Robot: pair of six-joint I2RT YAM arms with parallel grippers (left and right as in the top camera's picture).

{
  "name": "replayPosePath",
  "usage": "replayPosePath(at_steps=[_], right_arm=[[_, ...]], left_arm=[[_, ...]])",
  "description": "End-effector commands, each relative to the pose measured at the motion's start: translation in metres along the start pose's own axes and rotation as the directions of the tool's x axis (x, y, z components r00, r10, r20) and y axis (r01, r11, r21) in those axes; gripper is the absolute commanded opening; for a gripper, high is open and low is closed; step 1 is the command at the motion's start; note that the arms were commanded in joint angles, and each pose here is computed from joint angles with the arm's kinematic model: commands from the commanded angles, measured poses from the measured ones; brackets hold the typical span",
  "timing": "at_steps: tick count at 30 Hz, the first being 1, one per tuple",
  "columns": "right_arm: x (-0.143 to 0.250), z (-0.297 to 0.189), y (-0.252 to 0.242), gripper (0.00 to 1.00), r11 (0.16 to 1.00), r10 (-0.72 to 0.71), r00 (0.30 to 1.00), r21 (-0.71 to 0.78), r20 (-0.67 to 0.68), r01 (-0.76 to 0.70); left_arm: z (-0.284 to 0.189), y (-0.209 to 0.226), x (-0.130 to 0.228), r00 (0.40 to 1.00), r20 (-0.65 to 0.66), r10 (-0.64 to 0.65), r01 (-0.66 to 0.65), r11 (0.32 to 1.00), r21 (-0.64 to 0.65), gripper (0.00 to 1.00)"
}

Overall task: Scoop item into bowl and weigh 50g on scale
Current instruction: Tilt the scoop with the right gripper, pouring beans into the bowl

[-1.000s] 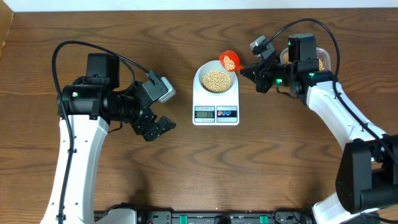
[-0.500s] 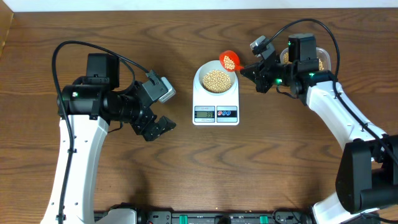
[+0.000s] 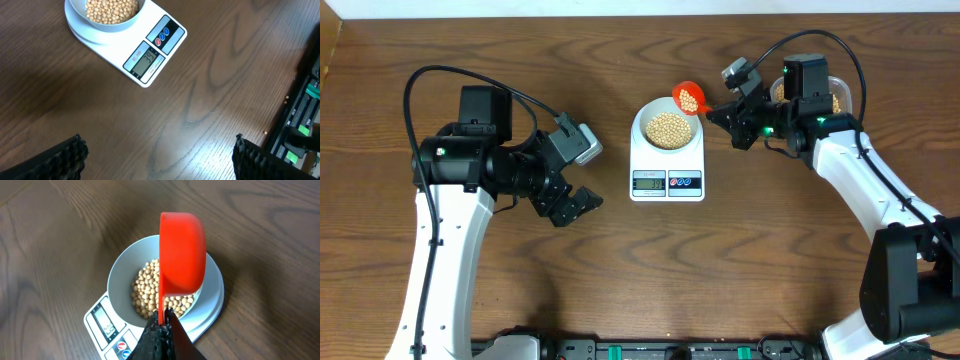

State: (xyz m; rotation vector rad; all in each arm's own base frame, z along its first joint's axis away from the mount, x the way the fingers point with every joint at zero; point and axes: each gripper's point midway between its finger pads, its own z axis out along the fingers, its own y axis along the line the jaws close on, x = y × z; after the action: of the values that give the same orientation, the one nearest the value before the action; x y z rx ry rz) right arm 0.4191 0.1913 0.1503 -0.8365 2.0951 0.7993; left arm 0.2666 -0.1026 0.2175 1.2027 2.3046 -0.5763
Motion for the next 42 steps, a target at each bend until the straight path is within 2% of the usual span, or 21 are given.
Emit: replayPosePath(at_steps=[1, 12, 18, 42], right_arm=[[0.002, 0.004, 0.004, 0.01, 0.999, -0.044, 0.999, -0.022, -0.003, 0.044], [0.002, 0.004, 0.004, 0.01, 0.992, -0.121, 0.993, -0.022, -0.001, 0.121], [-0.002, 0.003, 0.015, 0.01, 0.983, -0.165, 0.986, -0.08, 0.028, 0.166], [-0.001, 0.004, 0.013, 0.01, 0.977, -0.201, 0.979, -0.064, 0.021, 0.202]], left_arm=[[-0.001, 0.0, 0.001, 1.0, -0.002, 0.008, -0.008, 1.0, -0.002, 0.95], [-0.001, 0.0, 0.001, 1.0, -0.002, 0.008, -0.008, 1.0, -0.002, 0.95], [-0.001, 0.0, 0.001, 1.0, -0.002, 0.008, -0.008, 1.0, -0.002, 0.95], [-0.001, 0.0, 0.001, 1.0, -0.002, 0.008, -0.008, 1.0, -0.002, 0.95]])
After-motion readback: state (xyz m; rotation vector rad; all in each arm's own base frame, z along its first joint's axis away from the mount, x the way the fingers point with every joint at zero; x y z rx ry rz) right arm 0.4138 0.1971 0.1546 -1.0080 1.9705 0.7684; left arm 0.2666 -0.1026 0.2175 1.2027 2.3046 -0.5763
